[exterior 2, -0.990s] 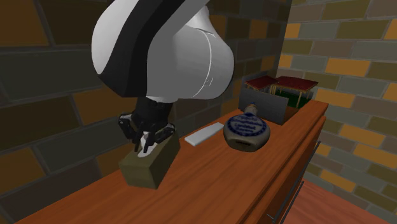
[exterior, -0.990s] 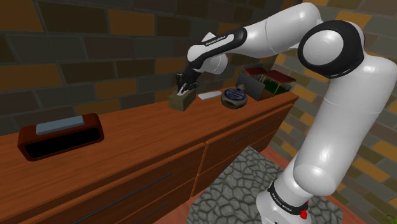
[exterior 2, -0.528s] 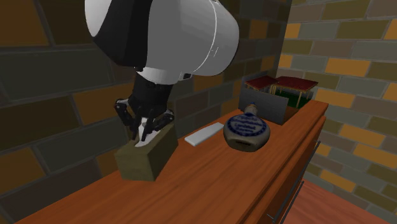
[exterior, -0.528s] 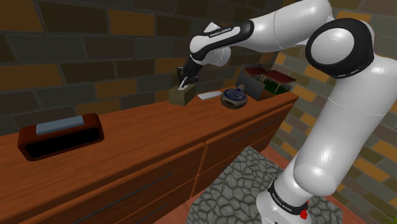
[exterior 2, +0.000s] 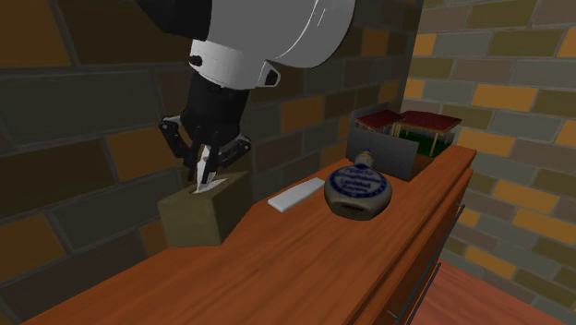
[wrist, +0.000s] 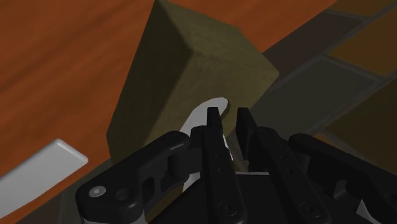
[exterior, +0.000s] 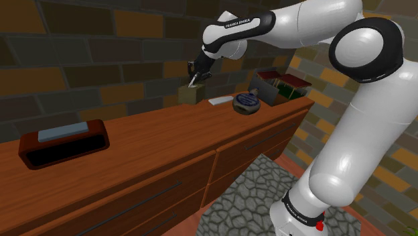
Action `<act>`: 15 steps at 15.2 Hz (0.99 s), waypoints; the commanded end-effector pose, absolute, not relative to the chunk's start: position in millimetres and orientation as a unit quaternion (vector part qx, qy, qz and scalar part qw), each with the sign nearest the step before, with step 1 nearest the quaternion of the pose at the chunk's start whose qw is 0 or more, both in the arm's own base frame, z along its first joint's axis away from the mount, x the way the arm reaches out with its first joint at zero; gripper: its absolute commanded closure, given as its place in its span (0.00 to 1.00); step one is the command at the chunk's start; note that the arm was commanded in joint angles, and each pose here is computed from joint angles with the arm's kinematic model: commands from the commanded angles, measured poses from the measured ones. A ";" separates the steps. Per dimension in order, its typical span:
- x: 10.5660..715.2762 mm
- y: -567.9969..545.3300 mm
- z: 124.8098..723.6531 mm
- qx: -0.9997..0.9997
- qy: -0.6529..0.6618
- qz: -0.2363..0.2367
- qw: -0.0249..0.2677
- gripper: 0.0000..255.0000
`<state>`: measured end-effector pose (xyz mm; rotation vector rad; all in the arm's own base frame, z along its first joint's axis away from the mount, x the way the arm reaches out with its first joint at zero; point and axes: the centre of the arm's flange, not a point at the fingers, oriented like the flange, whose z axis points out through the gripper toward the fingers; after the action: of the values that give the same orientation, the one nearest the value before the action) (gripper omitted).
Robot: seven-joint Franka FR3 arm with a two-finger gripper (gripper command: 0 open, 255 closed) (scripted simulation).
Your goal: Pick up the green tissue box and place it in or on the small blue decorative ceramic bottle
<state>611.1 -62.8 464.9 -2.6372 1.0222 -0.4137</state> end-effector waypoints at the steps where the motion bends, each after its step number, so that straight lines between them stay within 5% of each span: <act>1: 611.2 -62.2 475.7 -0.913 0.354 -0.144 0.141 1.00; 15: 611.2 -62.2 549.6 -0.913 0.354 -0.144 0.141 1.00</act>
<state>611.0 -62.3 543.6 -2.6369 1.0211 -0.4154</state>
